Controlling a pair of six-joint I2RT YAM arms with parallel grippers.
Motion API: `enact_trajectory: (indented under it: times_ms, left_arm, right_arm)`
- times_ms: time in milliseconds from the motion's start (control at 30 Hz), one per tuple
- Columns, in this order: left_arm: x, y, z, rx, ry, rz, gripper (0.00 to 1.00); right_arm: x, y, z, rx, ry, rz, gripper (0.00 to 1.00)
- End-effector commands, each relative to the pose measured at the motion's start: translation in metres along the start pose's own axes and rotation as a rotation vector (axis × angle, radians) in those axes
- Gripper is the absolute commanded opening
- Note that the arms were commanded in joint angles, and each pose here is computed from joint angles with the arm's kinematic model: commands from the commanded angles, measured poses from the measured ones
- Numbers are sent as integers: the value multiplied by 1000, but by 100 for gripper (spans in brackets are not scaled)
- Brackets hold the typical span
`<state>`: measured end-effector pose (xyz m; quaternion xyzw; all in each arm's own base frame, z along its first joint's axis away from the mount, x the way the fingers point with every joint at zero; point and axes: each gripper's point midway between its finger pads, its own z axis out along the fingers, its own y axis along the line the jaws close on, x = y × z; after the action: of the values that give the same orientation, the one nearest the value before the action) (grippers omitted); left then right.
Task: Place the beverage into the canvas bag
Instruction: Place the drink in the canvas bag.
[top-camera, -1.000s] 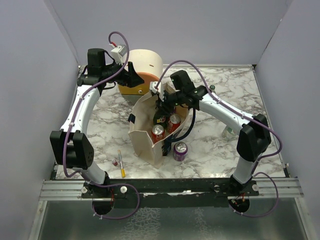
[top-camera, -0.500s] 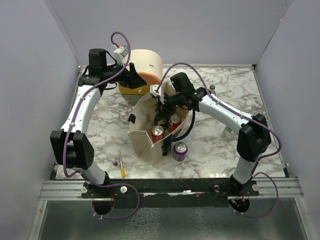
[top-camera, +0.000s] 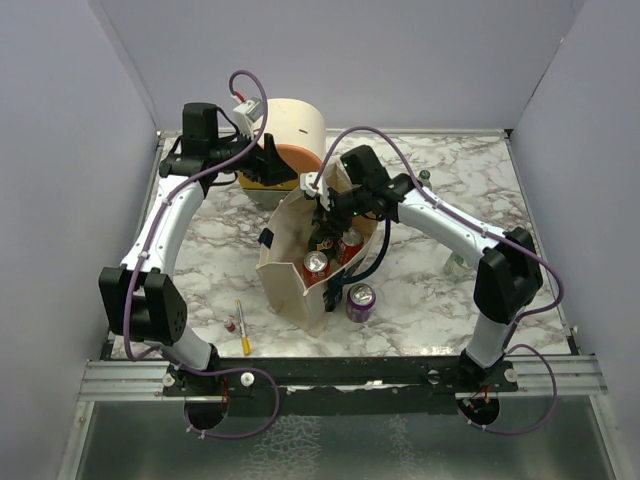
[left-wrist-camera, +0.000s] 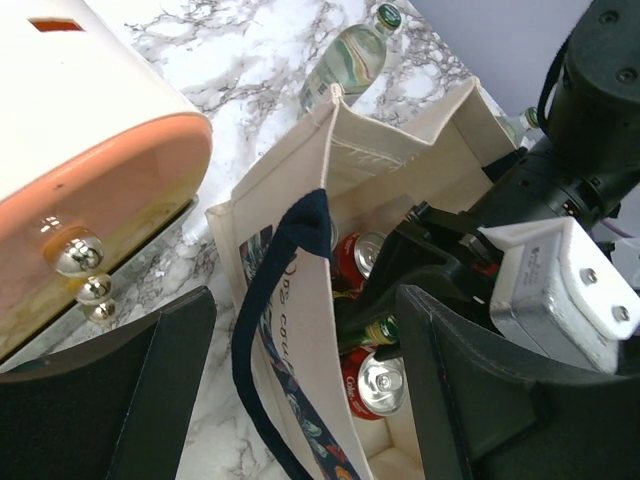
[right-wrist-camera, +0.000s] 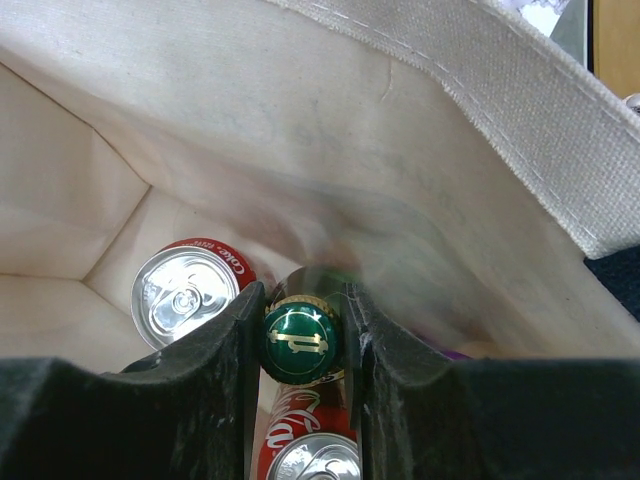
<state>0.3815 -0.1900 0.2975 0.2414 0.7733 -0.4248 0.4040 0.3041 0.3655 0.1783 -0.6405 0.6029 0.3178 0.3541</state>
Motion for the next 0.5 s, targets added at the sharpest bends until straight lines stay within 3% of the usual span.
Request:
enact_trajectory:
  times_ms: [0, 200, 467]
  left_arm:
    - [3, -31, -14, 57, 0, 37, 75]
    - [29, -32, -18, 31, 58, -22, 74]
    - [56, -25, -14, -9, 123, -94, 64]
  right_arm:
    - [11, 14, -2, -41, 52, 45, 35]
    - [5, 11, -6, -17, 39, 47, 38]
    - [3, 13, -9, -2, 31, 69, 36]
